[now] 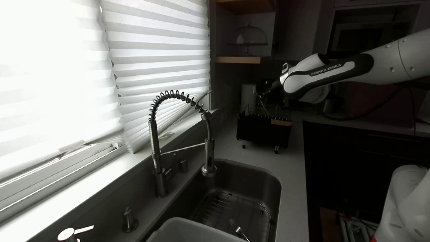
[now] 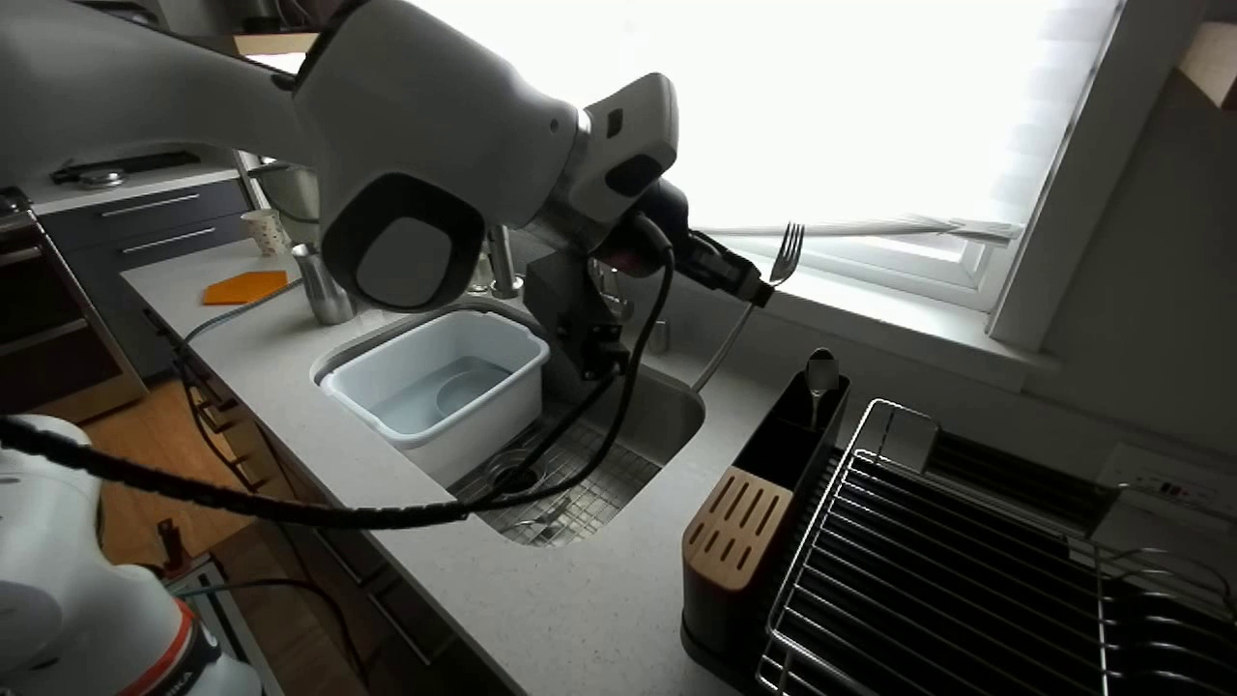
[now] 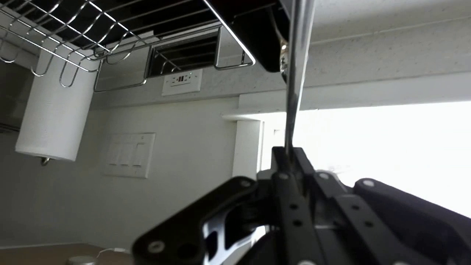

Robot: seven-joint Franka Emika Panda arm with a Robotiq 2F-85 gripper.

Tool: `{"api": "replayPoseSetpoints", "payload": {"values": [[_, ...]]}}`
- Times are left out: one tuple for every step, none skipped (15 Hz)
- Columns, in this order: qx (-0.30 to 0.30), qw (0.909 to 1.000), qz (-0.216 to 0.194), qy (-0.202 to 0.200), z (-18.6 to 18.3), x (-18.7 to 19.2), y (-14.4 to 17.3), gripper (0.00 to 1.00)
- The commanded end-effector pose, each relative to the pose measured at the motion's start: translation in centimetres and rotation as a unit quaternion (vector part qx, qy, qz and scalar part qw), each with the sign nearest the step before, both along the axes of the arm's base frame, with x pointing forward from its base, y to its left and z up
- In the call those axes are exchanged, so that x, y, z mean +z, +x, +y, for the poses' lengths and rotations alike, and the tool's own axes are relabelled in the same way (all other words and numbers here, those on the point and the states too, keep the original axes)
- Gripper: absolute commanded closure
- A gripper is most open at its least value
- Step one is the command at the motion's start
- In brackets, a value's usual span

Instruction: Put the fork in the utensil drying rack

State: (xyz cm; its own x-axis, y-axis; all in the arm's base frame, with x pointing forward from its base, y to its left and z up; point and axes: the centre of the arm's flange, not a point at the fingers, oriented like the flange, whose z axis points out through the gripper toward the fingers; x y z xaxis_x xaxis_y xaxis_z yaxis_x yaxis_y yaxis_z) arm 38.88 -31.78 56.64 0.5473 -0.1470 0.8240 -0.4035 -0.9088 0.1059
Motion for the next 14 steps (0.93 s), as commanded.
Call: {"api": "replayPoseSetpoints", "payload": {"values": [[-0.047, 0.998, -0.036, 0.022, -3.1, -1.8, 3.1, 0.98], [-0.056, 0.9972, -0.039, 0.029, -3.6, -2.3, 3.4, 0.98], [-0.07, 0.9959, -0.044, 0.036, -4.2, -2.7, 3.7, 0.98], [-0.08, 0.9947, -0.048, 0.044, -4.8, -3.4, 4.0, 0.98], [-0.089, 0.9934, -0.054, 0.048, -5.2, -3.5, 4.1, 0.98], [-0.096, 0.9923, -0.058, 0.053, -5.6, -3.7, 4.3, 0.98], [-0.104, 0.9911, -0.062, 0.055, -6.1, -3.8, 4.5, 0.98], [-0.109, 0.99, -0.068, 0.058, -6.3, -3.8, 4.5, 0.98], [-0.115, 0.9888, -0.074, 0.059, -6.7, -3.5, 4.5, 0.98], [-0.121, 0.9876, -0.079, 0.061, -7.0, -3.5, 4.6, 0.98], [-0.125, 0.9868, -0.082, 0.062, -7.3, -3.6, 4.6, 0.98], [-0.13, 0.9862, -0.083, 0.059, -7.7, -3.8, 4.6, 0.98], [-0.139, 0.9846, -0.088, 0.058, -8.0, -4.0, 4.5, 0.98], [-0.147, 0.9836, -0.087, 0.058, -8.3, -4.4, 4.4, 0.98]]}}
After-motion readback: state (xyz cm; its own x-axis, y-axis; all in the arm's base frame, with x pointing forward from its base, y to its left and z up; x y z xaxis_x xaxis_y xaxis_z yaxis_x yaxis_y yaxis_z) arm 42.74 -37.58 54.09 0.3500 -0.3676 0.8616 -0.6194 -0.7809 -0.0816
